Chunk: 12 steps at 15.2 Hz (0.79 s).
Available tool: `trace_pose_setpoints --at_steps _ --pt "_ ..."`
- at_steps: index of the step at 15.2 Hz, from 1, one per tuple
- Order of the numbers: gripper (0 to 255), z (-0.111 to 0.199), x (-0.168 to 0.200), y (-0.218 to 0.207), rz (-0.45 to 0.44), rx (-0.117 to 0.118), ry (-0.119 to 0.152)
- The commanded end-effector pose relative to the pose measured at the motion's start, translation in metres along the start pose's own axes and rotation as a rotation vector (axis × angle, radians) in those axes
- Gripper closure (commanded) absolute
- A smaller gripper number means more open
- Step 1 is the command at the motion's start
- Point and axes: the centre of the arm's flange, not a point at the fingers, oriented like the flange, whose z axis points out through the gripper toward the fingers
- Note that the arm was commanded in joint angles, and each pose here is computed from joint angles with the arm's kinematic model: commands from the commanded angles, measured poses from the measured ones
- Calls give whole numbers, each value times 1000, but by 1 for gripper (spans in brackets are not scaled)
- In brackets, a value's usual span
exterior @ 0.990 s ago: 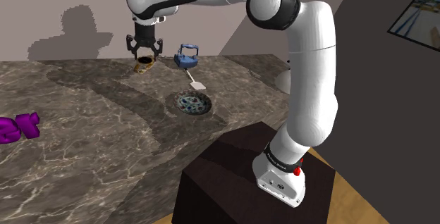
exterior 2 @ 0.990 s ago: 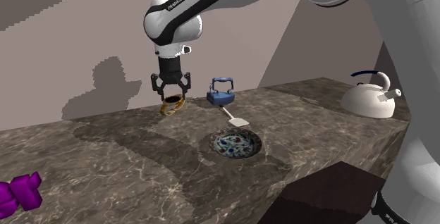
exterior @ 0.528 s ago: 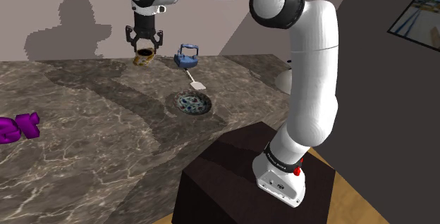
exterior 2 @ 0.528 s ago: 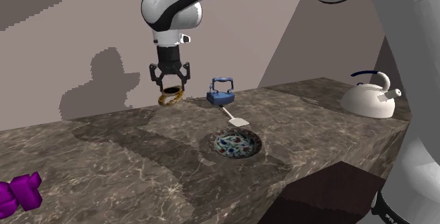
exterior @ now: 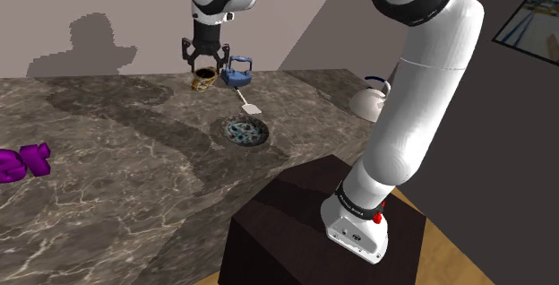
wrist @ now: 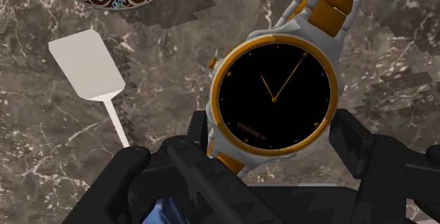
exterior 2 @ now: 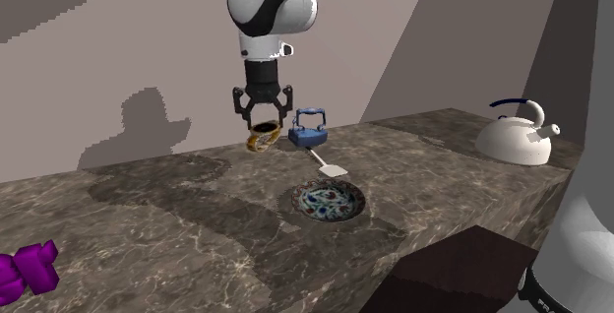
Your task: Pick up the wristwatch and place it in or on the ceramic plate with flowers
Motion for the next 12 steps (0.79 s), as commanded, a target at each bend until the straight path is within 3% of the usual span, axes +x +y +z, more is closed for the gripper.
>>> trace_pose_setpoints --at_steps 1,12 --pt "255 0 -22 18 0 0 0" --pt "255 -12 -124 121 0 0 0"
